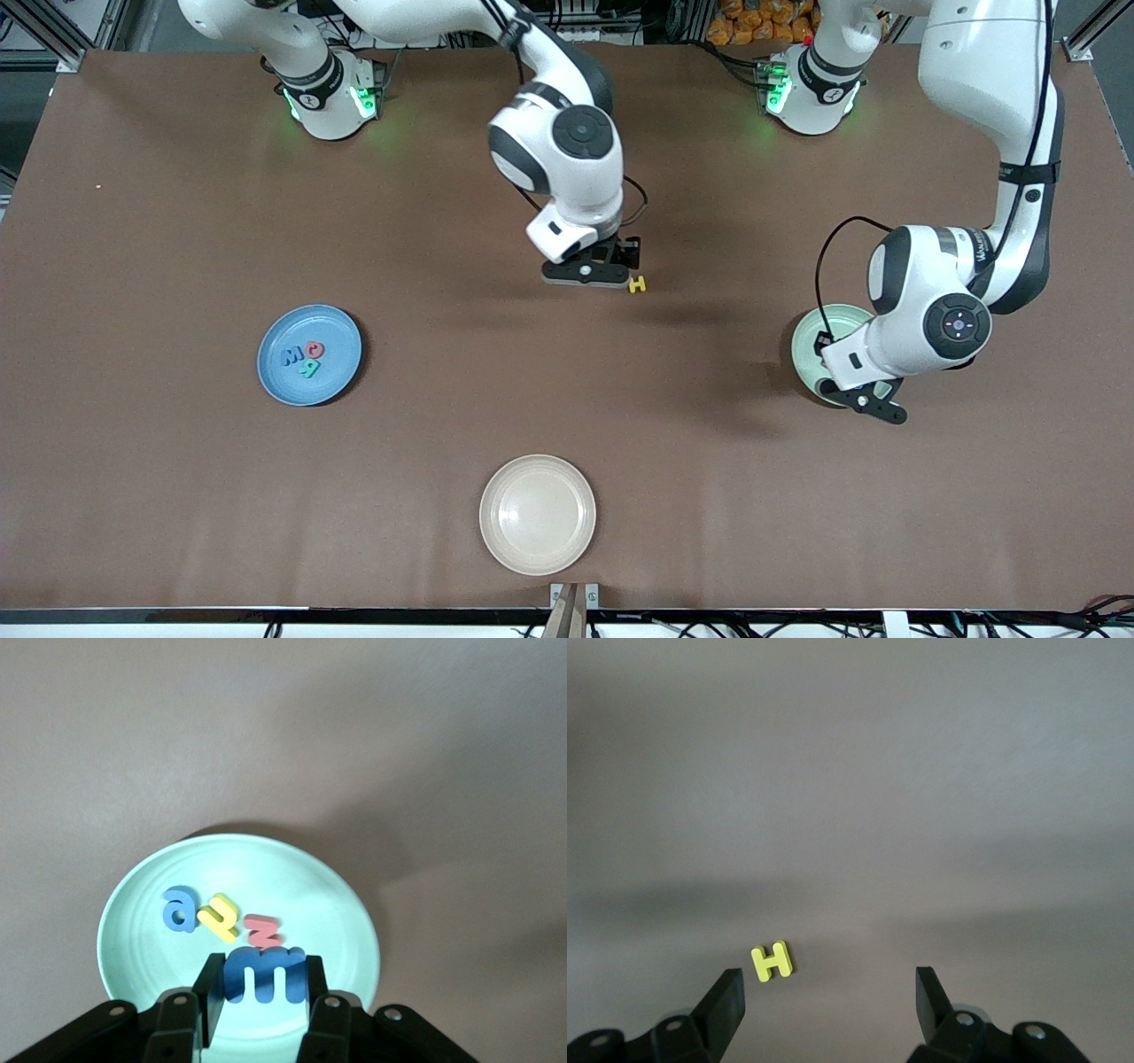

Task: Sort uppercase to blue plate, lowercase to green plate
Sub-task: 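Carry the m to the green plate while the right gripper reaches the H, then release the m on the green plate while the right gripper lowers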

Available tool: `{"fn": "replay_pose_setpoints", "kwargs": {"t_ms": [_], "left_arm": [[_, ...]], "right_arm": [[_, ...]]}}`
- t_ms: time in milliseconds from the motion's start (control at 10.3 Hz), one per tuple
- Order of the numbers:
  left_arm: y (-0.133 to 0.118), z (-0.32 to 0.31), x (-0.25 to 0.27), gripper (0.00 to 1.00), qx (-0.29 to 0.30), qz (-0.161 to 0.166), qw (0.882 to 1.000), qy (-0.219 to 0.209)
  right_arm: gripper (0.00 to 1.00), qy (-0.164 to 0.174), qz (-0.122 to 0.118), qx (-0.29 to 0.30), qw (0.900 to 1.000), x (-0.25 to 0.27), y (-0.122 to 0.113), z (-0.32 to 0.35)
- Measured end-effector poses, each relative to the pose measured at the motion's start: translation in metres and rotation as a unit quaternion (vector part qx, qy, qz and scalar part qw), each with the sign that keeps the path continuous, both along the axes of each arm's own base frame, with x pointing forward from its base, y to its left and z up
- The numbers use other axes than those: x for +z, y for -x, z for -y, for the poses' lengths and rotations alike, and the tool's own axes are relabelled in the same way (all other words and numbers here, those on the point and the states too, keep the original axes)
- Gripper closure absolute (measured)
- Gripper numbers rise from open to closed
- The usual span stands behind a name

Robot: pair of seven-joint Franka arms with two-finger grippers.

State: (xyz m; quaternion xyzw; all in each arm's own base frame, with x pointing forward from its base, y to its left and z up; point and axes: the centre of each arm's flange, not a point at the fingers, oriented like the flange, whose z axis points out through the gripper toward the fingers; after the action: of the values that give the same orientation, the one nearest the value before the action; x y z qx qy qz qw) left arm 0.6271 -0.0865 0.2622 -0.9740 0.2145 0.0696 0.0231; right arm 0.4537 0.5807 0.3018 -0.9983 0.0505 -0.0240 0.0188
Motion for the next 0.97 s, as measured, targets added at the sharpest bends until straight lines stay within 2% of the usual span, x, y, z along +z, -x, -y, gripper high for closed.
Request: {"fn": "replay_pose_setpoints", "kwargs": {"t_ms": [193,387,484,677,967], "left_arm": [[0.007,-0.012,-0.015,0.6,0.001,0.006,1.0,0.001],[0.006,-0.021,-0.016,0.59,0.007,0.008,1.0,0.002],[0.006,-0.023,-0.015,0.56,0.009,0.009,1.0,0.002],[0.004,-0.028,-0.006,0.44,0.013,0.016,1.0,0.004],[0.0,-0.036,0.014,0.35,0.019,0.032,0.999,0.008]], "right_arm": [[0.14,0.025,0.007,0.026,0.999,-0.048,0.018,-0.026],[0.15,0.025,0.017,0.036,0.999,-0.079,0.018,-0.041],[0.16,0.021,0.023,0.037,0.999,-0.09,0.014,-0.044],[0.16,0.018,0.026,0.041,0.999,-0.098,0.015,-0.05],[0.17,0.018,0.026,0.056,0.998,-0.101,0.034,-0.064]]}}
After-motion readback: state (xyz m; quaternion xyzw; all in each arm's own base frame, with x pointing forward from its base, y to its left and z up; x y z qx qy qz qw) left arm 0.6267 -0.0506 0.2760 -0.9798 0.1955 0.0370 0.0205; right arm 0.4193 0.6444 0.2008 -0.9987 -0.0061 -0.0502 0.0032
